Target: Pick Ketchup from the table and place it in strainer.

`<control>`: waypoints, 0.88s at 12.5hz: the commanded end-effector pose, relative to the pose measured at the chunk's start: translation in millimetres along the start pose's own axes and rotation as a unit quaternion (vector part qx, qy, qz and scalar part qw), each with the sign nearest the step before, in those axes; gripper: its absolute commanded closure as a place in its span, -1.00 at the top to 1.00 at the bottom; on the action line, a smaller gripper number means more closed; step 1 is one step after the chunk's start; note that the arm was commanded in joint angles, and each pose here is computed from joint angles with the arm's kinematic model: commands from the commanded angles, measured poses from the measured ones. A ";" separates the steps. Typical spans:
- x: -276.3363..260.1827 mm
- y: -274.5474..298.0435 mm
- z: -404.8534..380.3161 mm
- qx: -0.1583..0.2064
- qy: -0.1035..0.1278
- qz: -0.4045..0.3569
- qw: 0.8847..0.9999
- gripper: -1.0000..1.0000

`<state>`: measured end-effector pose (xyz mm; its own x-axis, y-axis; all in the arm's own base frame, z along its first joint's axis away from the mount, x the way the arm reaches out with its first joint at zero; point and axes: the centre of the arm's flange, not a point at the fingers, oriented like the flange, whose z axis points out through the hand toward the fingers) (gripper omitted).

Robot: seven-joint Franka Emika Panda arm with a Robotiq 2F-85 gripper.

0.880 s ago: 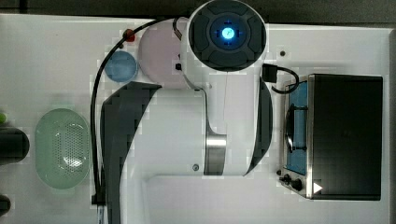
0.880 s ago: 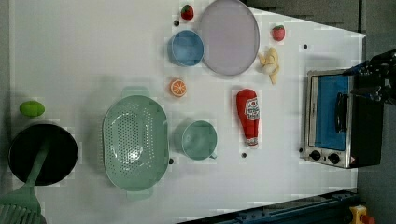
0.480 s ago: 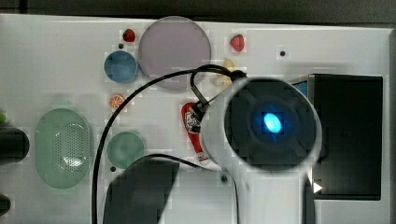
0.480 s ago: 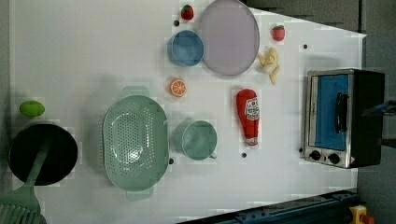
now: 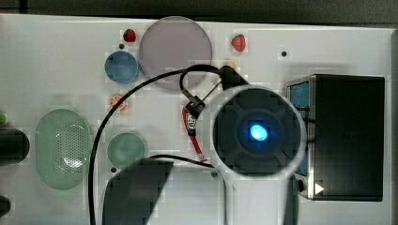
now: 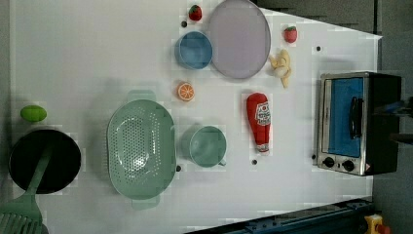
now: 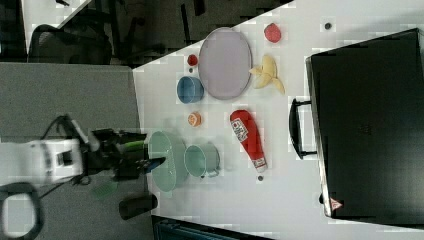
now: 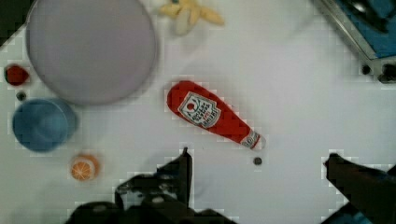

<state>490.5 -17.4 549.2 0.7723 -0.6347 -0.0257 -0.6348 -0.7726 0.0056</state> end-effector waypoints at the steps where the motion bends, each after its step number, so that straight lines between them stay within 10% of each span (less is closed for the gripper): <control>1: 2.4 -19.8 68.2 -0.017 -0.033 -0.161 0.986 1.00; 8: 1.3 -26.5 172.9 0.001 -0.007 -0.417 0.909 1.00; 11: 0.6 -26.6 222.4 0.001 -0.010 -0.424 0.906 1.00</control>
<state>501.7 2.0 337.6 0.9954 0.0893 -0.0336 0.0887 -0.9958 -0.0208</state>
